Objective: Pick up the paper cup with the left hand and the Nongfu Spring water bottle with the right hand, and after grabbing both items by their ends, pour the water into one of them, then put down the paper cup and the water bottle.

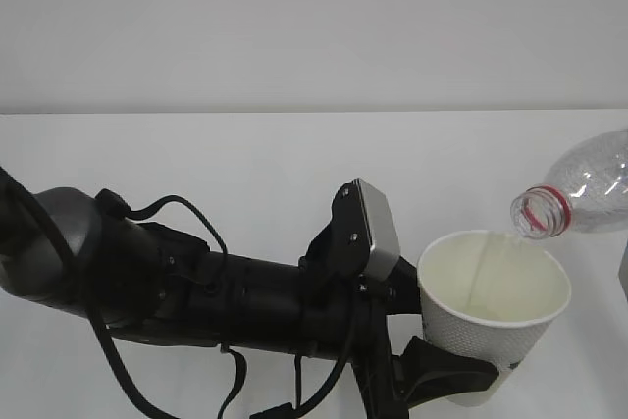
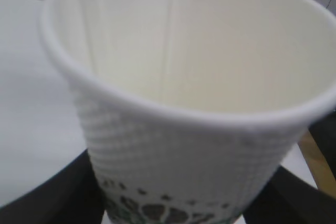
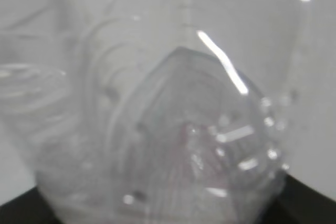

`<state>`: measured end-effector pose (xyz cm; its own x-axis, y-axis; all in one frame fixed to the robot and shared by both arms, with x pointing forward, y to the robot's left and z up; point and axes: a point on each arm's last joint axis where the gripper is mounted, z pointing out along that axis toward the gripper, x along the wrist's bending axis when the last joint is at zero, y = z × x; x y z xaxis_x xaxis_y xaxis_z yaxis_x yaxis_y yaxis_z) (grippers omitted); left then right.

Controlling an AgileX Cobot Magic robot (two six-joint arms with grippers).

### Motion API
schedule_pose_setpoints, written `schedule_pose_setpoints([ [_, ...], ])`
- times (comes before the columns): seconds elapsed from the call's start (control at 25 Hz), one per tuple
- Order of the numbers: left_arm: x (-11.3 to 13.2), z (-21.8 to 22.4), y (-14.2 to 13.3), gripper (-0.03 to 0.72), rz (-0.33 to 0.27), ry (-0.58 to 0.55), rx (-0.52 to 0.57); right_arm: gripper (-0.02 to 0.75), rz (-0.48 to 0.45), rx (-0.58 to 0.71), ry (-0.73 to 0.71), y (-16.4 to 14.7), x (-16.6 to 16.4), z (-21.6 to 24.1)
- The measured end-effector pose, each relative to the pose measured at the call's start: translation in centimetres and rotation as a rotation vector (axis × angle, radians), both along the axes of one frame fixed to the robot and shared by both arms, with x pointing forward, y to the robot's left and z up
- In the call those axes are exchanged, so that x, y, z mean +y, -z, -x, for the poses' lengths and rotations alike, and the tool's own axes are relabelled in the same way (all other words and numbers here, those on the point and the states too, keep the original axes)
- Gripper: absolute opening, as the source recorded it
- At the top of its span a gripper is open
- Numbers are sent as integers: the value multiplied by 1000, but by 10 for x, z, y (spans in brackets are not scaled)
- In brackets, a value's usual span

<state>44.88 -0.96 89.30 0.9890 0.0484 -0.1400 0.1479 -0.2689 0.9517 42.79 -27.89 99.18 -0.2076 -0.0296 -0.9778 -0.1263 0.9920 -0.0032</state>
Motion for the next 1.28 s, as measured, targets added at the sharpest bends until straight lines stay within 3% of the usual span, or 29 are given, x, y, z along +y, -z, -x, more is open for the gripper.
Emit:
schedule_pose_setpoints([
  [1.28,0,0,0,512,0,0,0,485,0,0,0,0,0,0],
])
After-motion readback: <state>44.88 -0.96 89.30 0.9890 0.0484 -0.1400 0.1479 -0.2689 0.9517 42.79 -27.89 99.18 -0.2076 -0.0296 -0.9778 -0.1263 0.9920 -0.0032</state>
